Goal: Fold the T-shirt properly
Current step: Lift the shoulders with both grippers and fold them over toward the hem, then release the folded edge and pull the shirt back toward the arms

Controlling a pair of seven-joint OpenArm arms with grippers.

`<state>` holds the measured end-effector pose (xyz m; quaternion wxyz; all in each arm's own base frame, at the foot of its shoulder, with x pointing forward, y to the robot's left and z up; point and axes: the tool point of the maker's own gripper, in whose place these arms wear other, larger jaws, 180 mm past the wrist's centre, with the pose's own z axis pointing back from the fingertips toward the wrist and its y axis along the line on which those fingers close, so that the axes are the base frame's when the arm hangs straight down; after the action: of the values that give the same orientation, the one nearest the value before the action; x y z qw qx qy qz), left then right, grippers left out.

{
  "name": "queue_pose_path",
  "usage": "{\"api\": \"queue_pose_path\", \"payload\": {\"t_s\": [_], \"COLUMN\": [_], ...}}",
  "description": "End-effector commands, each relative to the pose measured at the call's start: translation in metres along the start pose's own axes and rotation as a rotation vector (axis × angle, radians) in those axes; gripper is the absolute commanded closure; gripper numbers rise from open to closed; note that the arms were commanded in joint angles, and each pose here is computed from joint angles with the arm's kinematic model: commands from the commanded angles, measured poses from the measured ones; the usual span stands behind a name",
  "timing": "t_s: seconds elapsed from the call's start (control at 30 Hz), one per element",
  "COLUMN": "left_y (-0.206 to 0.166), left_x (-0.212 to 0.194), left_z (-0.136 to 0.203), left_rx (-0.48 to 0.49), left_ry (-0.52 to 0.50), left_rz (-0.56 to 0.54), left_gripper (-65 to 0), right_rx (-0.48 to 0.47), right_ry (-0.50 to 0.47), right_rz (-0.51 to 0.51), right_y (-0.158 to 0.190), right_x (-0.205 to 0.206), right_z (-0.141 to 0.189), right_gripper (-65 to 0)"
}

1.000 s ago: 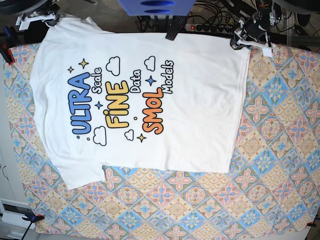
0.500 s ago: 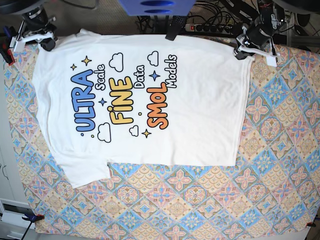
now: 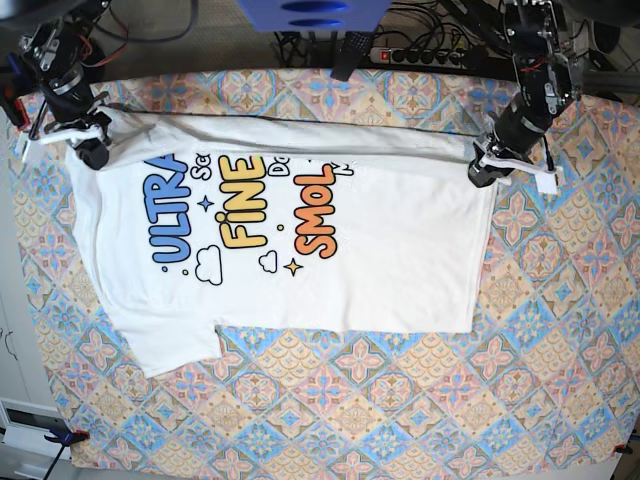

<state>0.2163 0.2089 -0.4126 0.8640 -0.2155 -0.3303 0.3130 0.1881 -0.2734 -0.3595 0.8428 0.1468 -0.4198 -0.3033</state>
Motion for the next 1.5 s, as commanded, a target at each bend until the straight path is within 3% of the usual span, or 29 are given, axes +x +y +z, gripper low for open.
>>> {"api": "queue_pose_path", "payload": {"t_s": [0.0,0.37,0.53,0.6,0.77,0.87,0.93,1.17,1.47], "left_y": [-0.001,0.013,0.011,0.012,0.017,0.030,0.026,0.025,0.055], "left_x": [0.006,0.017,0.022,0.023,0.028,0.031,0.027,0.003,-0.028], "left_z": [-0.002,-0.046,-0.054,-0.054,-0.050,-0.040,-0.033,0.007,0.015], "left_rx": [-0.004,0.022,0.017,0.019,0.028,0.040,0.015,-0.010,0.062], "left_ry": [-0.015,0.006,0.005,0.003,-0.012,-0.024,-0.008,0.033,0.097], "left_rz": [0.001,0.099,0.114,0.113,0.121,0.162,0.183,0.158,0.204], "left_gripper": [-0.4,-0.5,-1.9,-7.2,-30.8,-43.7,-47.7,-47.0,-47.0], "right_rx": [0.050,0.115,0.084,0.064,0.078,0.118,0.126,0.031,-0.037], "right_ry": [-0.069,0.046,0.075,0.081,0.065,0.033,0.037,0.047,0.100], "right_rz": [0.019,-0.061,0.043,0.064,0.083,0.163,0.194,0.201,0.193], "right_y": [0.015,0.035,0.043,0.039,0.041,0.051,0.052,0.015,-0.014], "right_x": [0.024,-0.004,-0.006,-0.008,0.002,0.015,0.011,0.003,-0.016], "right_z": [-0.004,-0.071,-0.088,-0.087,-0.082,-0.072,-0.063,-0.033,-0.014], "right_gripper": [-0.1,-0.4,-10.6,-17.5,-32.9,-35.9,-35.2,-33.8,-33.8]}}
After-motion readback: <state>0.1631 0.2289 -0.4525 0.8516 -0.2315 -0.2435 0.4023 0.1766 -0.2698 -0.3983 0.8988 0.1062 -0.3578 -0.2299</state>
